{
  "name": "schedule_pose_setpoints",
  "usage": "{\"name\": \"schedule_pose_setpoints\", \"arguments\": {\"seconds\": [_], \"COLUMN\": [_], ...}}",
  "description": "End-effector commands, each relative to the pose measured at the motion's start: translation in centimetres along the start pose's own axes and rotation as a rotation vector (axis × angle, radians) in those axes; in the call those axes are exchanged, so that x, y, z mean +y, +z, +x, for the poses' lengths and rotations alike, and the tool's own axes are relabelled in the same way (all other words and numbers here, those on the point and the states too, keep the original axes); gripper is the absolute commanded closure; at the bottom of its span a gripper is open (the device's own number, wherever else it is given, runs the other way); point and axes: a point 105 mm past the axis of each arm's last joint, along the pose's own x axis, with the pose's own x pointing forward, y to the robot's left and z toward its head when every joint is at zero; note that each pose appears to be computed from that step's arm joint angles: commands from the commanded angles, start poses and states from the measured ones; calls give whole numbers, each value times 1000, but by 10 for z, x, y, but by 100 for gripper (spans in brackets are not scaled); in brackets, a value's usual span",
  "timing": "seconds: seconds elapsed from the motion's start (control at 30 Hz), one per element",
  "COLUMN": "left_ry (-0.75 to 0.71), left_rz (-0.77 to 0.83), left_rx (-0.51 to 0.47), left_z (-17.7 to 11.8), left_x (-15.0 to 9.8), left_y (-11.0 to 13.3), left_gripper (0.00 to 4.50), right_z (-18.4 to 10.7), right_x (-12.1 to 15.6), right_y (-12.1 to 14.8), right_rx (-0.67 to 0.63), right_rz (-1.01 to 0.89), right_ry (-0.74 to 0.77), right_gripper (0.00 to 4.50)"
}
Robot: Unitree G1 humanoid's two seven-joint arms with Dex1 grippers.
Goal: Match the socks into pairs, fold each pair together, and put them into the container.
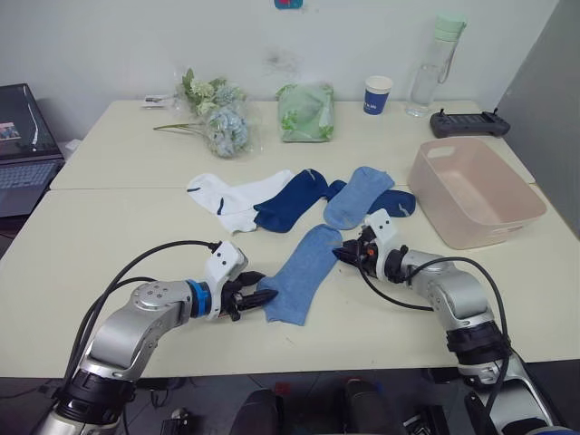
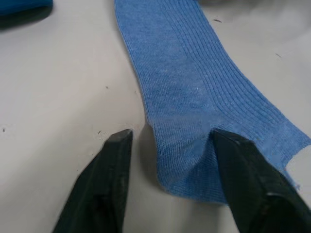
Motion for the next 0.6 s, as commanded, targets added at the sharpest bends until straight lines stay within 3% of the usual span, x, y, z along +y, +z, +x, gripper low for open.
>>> {"name": "schedule_pose_setpoints", "arguments": {"seconds": [0.03, 0.13, 0.4, 0.6], "left_ry": [-21, -40, -223, -264], "left_rz": [19, -10, -179, -256], "left_rx": [-5, -22, -102, -108], "left_z": [-6, -8, 11, 31], "left_x": [-6, -13, -65, -80], "left_y": [3, 4, 13, 18], "left_gripper": [348, 446, 446, 446], "right_z": [-3, -3, 24, 47], "right_x": [0, -3, 18, 50], "right_y": [17, 22, 47, 49], "right_rx": [-54, -68, -92, -61], "right_rz": [-20, -36, -77, -123], "right_ry": [6, -6, 110, 267], "right_gripper": [443, 450, 450, 450]}}
